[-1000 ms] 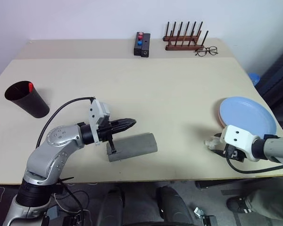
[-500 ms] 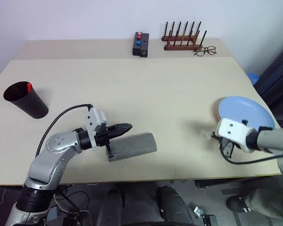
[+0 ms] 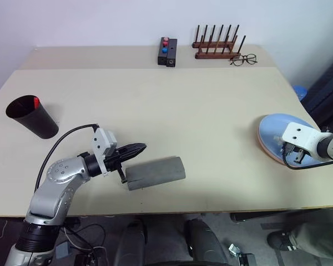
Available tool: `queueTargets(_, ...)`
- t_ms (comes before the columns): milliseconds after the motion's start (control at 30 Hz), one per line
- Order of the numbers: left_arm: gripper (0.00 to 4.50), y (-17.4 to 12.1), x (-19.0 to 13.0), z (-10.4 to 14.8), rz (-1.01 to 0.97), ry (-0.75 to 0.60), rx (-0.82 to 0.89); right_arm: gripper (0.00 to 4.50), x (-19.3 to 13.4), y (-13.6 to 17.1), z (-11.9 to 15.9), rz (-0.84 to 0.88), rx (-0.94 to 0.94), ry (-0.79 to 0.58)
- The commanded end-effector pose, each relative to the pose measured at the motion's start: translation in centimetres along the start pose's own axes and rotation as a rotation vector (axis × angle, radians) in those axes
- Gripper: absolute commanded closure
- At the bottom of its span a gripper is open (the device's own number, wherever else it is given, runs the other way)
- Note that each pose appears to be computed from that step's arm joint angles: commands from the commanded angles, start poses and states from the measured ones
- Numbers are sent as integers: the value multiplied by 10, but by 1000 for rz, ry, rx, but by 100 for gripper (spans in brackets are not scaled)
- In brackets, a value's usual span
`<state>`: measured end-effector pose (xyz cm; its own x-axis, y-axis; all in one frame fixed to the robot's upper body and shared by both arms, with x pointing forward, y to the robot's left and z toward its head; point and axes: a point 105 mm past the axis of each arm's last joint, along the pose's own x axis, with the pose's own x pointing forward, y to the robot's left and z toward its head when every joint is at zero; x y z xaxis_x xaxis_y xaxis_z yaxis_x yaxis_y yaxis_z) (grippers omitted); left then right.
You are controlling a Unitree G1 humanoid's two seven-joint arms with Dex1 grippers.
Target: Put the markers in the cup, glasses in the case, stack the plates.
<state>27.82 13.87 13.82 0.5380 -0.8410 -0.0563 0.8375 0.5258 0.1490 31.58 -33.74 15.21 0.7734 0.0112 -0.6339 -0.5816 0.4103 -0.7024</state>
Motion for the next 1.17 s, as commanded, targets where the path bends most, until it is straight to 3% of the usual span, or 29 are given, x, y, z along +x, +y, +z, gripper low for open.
queueTargets(33, 450, 6, -8, 5, 47, -18, 49, 161, -7, -17, 15, -56, -57, -53)
queueTargets(67, 450, 8, -10, 4, 63, -12, 53, 118, -8, -18, 20, -56, -60, -78)
queueTargets(200, 450, 33, -24, 4, 195, 11, 80, 118, -11, -19, 60, -35, -27, -289)
queueTargets(333, 450, 72, -55, 3, 471, 42, 134, 118, -4, -8, 112, 9, 118, -575)
queueTargets(467, 450, 80, -87, -1, 624, 70, 156, 118, 1, 4, 144, 82, 281, -787)
queueTargets(600, 450, 71, -115, -15, 705, 118, 134, 118, 10, 22, 149, 173, 312, -821)
queueTargets(733, 450, 60, -126, -13, 735, 121, 125, 118, 15, 19, 144, 205, 366, -823)
queueTargets(1167, 450, 55, -122, -6, 767, 122, 114, 118, 22, 19, 138, 243, 385, -778)
